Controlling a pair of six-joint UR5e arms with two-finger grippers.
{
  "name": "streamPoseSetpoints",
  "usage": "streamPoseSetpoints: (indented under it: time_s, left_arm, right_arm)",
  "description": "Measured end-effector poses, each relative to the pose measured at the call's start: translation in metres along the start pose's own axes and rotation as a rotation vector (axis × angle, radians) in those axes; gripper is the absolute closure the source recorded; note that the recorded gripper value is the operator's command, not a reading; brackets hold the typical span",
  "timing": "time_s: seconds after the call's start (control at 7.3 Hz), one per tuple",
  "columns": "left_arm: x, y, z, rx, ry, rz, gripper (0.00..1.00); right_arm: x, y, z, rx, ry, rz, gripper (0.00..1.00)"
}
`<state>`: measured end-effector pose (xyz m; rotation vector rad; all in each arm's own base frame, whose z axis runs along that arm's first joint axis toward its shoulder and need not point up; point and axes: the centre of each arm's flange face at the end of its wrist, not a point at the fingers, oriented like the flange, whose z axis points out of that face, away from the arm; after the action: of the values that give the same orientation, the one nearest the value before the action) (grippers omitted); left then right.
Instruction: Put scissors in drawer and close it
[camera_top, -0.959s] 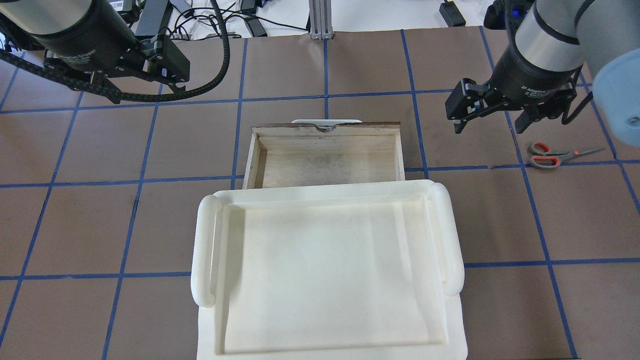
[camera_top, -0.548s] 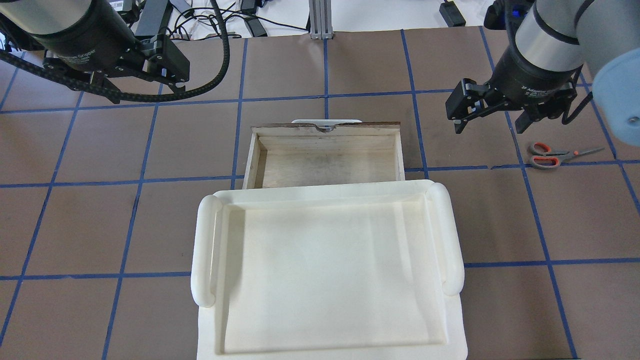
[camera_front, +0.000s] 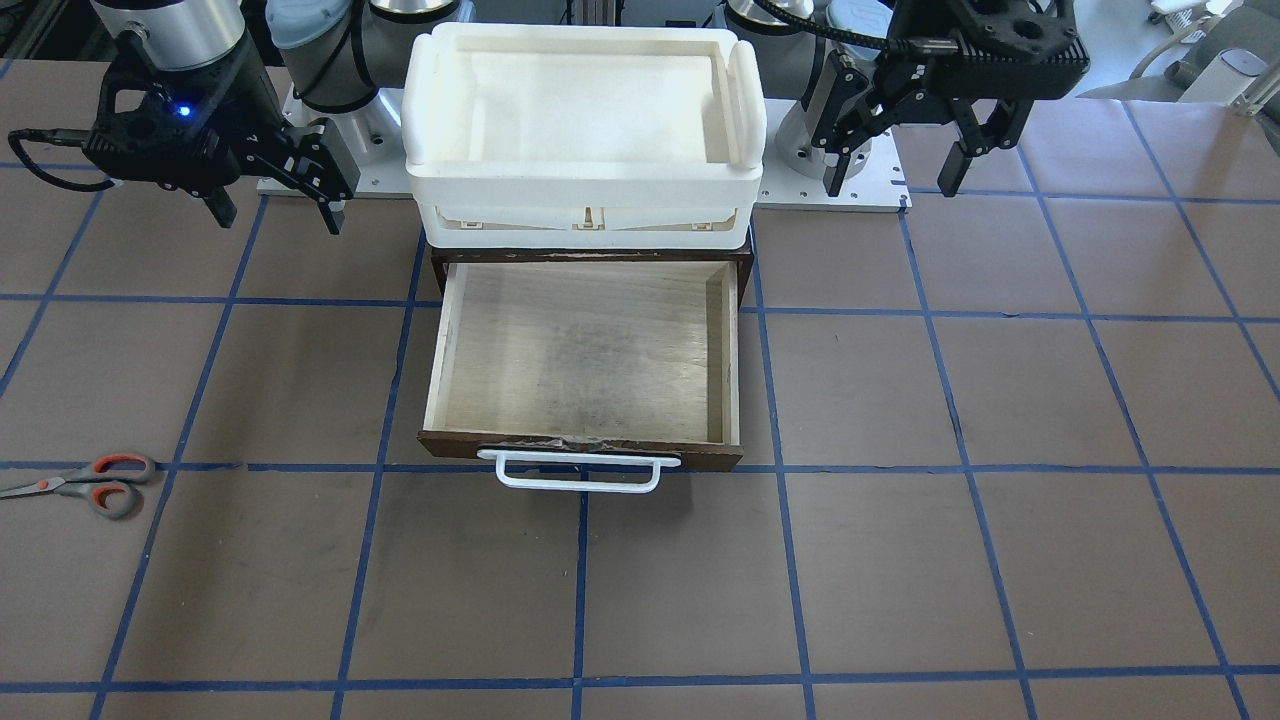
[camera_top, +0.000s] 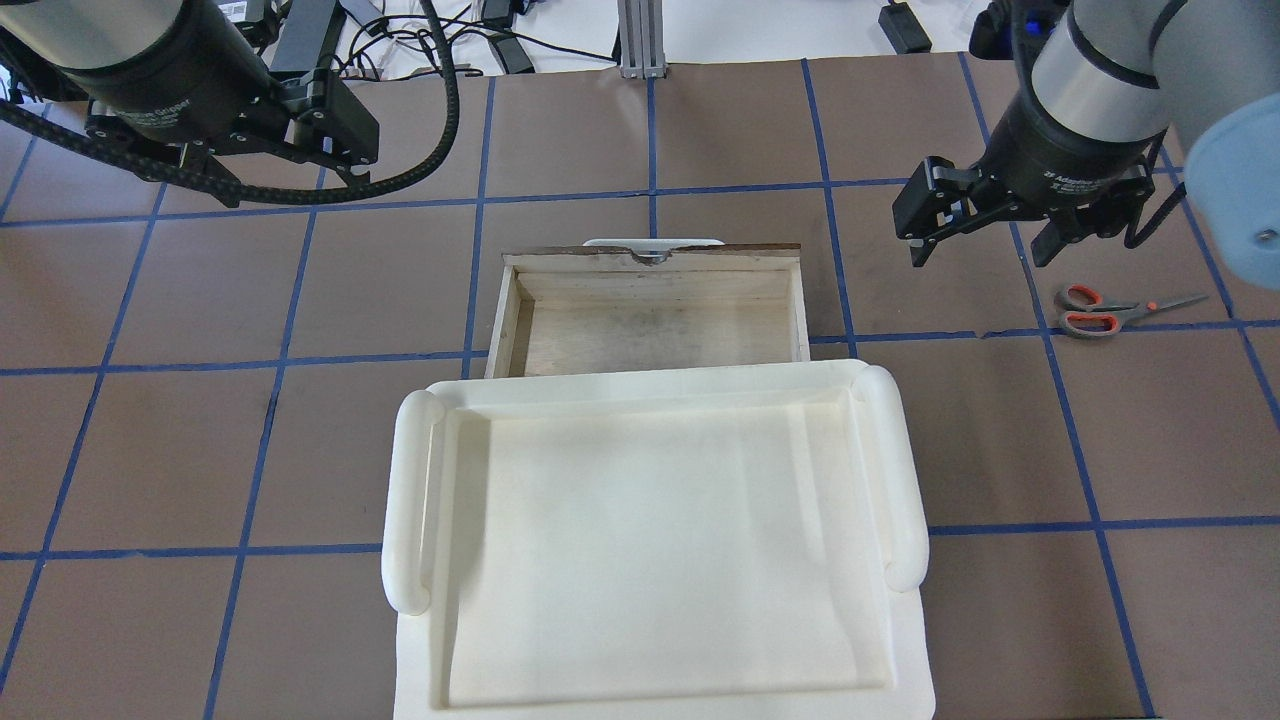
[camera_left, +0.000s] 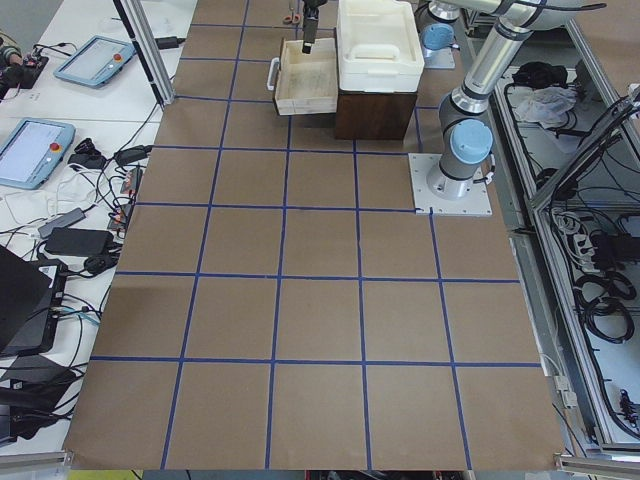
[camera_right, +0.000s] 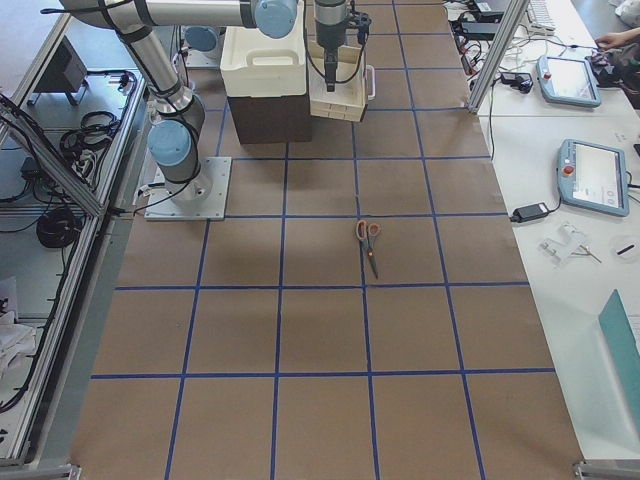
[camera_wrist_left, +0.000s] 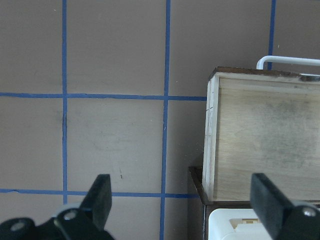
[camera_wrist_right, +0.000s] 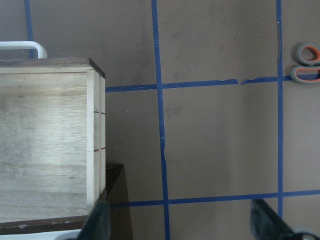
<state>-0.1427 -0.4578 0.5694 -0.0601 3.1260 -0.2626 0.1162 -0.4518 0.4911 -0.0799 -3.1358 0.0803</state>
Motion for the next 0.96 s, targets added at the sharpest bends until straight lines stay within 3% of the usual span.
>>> streamPoseSetpoints:
  time_s: [0.41,0.68,0.96]
  left_arm:
    - [0.000,0.000,0.000,0.000,0.000,0.000,0.00]
    - [0.000,0.000,0.000,0.000,0.000,0.000,0.00]
    - [-0.001,0.000,0.000,-0.001,0.000,-0.001,0.00]
  right_arm:
    - [0.015,-0.011,0.004,0.007,0.000,-0.068,0.00]
    - [0.051,-0.027,0.009,0.017,0.006,-0.236,0.00]
    - [0.093,-0.045,0.027,-0.005,0.005,-0.447,0.00]
